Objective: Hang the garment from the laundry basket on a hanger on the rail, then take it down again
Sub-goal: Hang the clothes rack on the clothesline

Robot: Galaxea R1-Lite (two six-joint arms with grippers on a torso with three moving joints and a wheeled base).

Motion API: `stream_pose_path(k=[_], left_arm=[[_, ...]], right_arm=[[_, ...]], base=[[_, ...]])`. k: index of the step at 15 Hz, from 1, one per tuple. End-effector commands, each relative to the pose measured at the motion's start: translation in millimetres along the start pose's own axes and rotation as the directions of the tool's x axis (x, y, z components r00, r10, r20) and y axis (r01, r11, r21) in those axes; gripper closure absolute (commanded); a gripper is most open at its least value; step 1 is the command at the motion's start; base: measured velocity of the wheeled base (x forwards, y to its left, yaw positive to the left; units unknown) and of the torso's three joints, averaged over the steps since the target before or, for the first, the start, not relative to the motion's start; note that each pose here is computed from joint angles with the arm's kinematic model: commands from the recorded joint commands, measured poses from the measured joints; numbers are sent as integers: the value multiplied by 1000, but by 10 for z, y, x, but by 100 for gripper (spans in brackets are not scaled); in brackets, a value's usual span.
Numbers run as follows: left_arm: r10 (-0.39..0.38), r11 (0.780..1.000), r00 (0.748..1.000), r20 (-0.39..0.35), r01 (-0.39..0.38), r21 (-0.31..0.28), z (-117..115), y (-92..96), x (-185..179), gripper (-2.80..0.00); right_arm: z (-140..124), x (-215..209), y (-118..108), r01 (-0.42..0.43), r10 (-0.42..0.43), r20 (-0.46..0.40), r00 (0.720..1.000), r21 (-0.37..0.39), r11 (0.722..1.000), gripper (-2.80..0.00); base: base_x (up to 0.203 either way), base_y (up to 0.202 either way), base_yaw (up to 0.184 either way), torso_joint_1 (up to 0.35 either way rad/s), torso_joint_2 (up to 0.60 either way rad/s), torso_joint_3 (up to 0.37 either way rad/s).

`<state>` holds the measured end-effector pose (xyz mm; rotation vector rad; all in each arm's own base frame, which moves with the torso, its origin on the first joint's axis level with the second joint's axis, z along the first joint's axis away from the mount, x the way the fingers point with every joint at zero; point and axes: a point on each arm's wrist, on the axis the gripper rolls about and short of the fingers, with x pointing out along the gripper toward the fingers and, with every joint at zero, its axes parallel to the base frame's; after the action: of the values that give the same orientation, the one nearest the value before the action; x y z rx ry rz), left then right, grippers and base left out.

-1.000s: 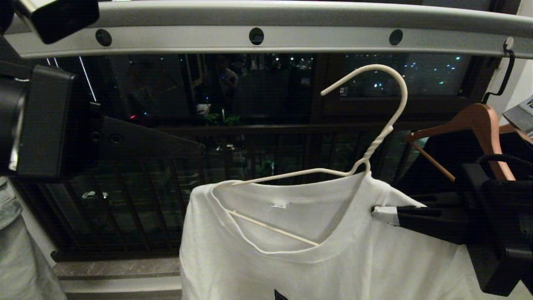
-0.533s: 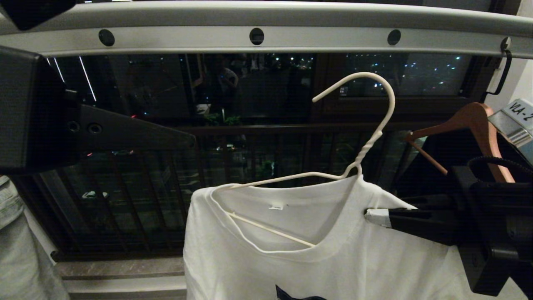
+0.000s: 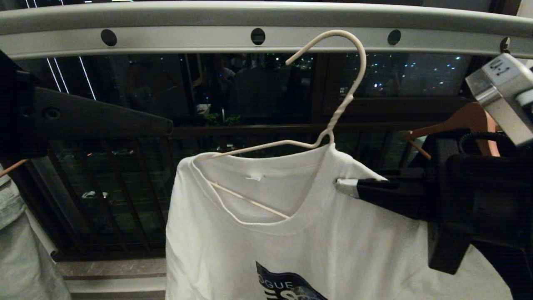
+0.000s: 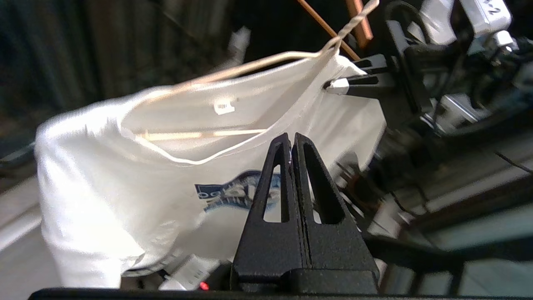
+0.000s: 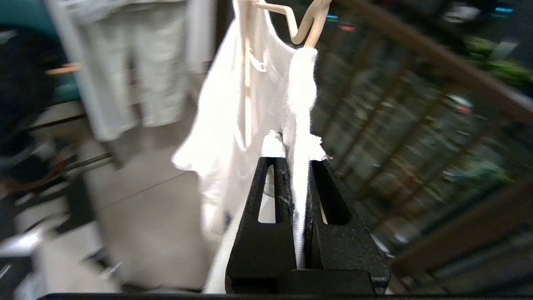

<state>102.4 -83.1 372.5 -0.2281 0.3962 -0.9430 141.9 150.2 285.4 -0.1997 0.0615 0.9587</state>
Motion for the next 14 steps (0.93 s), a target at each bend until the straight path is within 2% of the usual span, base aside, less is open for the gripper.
stream_pose_path(k=[1, 8, 14], left_arm=[[28, 1000, 999, 40, -28, 9, -1, -39, -117, 0], [87, 995, 985, 151, -93, 32, 6, -123, -375, 0], [93, 994, 980, 177, -101, 39, -4, -152, -461, 0]], right_arm=[[37, 272, 24, 40, -41, -29, 999, -4, 999, 0], [204, 818, -117, 226, -226, -11, 974, -1, 974, 0], [224, 974, -176, 278, -278, -13, 960, 0, 961, 0]], base=[[0, 0, 0, 0, 0, 0], [0, 0, 0, 0, 0, 0], [0, 0, 0, 0, 0, 0]])
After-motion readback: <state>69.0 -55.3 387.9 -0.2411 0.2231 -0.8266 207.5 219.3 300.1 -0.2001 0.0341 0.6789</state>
